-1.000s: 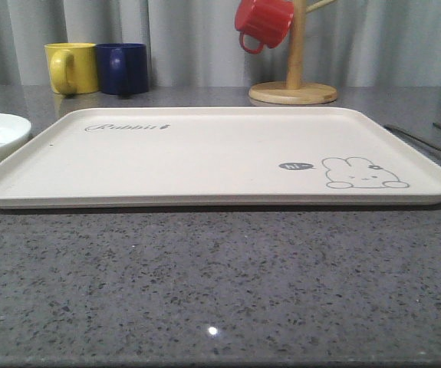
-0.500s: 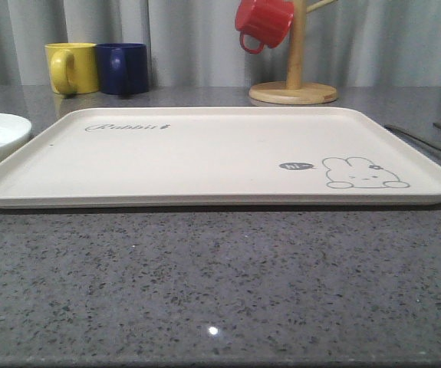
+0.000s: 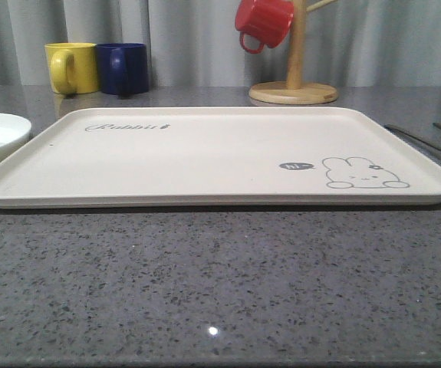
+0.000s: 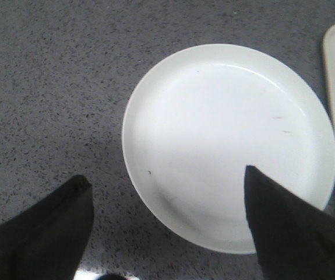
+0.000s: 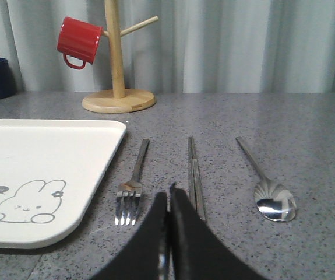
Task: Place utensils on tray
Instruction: 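Lower the left gripper and grasp the white plate's rim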
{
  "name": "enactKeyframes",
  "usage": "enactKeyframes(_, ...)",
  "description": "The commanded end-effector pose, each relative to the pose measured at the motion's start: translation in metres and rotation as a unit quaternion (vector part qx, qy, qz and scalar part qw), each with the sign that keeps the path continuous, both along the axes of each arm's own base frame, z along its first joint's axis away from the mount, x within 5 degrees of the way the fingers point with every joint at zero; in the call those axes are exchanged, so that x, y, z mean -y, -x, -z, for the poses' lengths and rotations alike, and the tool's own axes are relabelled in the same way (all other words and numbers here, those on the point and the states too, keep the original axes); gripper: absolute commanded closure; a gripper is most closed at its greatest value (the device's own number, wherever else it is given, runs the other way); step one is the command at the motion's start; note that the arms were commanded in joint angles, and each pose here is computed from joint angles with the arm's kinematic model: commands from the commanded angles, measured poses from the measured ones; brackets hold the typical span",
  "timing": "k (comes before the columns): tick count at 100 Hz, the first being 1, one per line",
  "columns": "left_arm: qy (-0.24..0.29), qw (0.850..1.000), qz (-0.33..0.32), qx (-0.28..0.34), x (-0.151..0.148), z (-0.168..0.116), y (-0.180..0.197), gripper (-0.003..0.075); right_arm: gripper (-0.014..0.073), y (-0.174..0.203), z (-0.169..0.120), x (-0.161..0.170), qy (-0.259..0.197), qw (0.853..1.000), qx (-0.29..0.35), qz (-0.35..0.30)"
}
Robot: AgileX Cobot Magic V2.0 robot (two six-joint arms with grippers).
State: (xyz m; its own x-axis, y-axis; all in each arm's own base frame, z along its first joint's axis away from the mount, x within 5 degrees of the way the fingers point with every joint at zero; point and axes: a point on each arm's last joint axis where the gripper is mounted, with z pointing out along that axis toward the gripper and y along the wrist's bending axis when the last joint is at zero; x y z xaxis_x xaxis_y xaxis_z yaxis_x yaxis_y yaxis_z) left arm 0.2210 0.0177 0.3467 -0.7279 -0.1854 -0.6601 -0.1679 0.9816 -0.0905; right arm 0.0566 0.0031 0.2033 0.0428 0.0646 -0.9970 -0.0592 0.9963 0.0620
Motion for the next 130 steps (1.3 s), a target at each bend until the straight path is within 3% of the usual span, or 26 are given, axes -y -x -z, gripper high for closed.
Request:
enactKeyframes(1,0.017,0.999,-0.026,0.030,-0.011,-0.009,-0.022,0.0204,0.0664,0.002,-0.007,0.000,0.002,0.999,0.046,0.000)
enactKeyframes(36,0.037,0.995,-0.051,-0.074,-0.042,0.044,-0.087,0.0204,0.0664,0.002,-0.007,0.000,0.002,0.999,0.046,0.000)
enactKeyframes(71,0.043,0.990,-0.048,-0.127,-0.047,0.074,-0.104,0.0210,0.0664,0.002,-0.007,0.000,0.002,0.999,0.046,0.000)
enactKeyframes(85,0.042,0.989,-0.040,-0.140,-0.047,0.076,-0.103,0.0317,0.0664,0.002,-0.007,0.000,0.002,0.999,0.046,0.000)
enactKeyframes(117,0.047,0.988,-0.005,-0.146,-0.042,0.077,-0.102,0.0733,0.0664,0.002,-0.007,0.000,0.002,0.999,0.046,0.000)
enactKeyframes(130,0.047,0.989,-0.001,-0.140,-0.042,0.074,-0.102,0.0739,0.0664,0.002,-0.007,0.000,0.002,0.999,0.046,0.000)
